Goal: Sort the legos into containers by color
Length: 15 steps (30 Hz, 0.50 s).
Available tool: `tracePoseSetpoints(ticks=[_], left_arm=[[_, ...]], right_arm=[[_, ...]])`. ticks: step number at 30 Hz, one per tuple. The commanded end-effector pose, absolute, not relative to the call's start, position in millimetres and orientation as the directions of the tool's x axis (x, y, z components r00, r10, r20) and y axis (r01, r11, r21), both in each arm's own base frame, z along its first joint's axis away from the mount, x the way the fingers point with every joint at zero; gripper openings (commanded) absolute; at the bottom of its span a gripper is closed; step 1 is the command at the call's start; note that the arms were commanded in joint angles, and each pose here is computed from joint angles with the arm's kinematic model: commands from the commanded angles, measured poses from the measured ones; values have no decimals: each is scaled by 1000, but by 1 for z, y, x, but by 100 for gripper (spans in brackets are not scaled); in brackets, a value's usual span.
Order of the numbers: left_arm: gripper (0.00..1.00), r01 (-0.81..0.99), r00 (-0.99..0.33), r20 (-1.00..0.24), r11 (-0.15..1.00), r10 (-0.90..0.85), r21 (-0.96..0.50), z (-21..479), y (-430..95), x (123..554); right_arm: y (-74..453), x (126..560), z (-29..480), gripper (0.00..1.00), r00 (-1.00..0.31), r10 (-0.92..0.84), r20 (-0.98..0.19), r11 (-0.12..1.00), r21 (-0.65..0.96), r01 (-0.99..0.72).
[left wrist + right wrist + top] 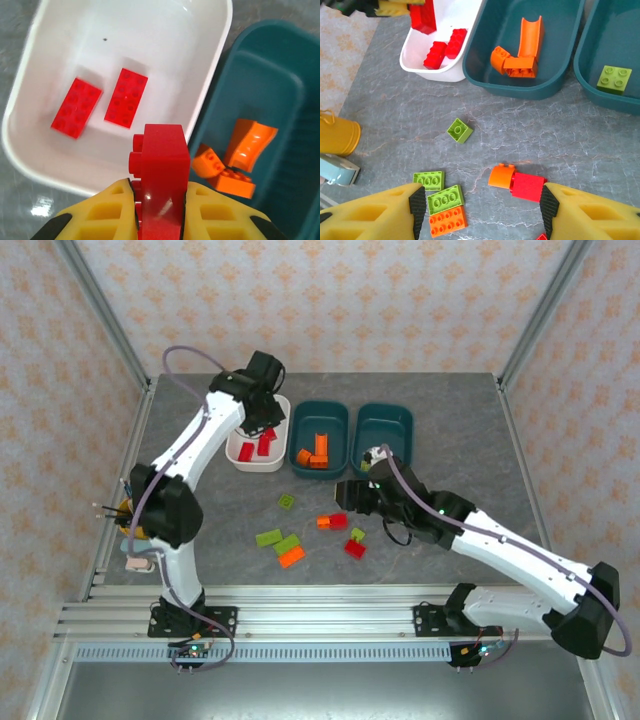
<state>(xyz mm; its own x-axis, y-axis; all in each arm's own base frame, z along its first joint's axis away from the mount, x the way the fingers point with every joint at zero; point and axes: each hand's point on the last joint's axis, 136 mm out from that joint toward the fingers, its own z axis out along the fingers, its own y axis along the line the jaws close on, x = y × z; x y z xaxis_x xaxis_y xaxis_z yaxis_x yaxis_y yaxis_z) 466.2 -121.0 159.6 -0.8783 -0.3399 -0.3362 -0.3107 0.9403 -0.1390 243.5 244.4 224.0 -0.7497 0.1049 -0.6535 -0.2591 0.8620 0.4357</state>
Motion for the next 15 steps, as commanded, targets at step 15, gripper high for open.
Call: tracePoseSetpoints(ticks=[15], left_arm=[[19, -94, -967, -232, 993, -108, -71, 101, -117, 482]], right_arm=[[240, 271, 220, 64, -813, 277, -512, 837, 545, -58]])
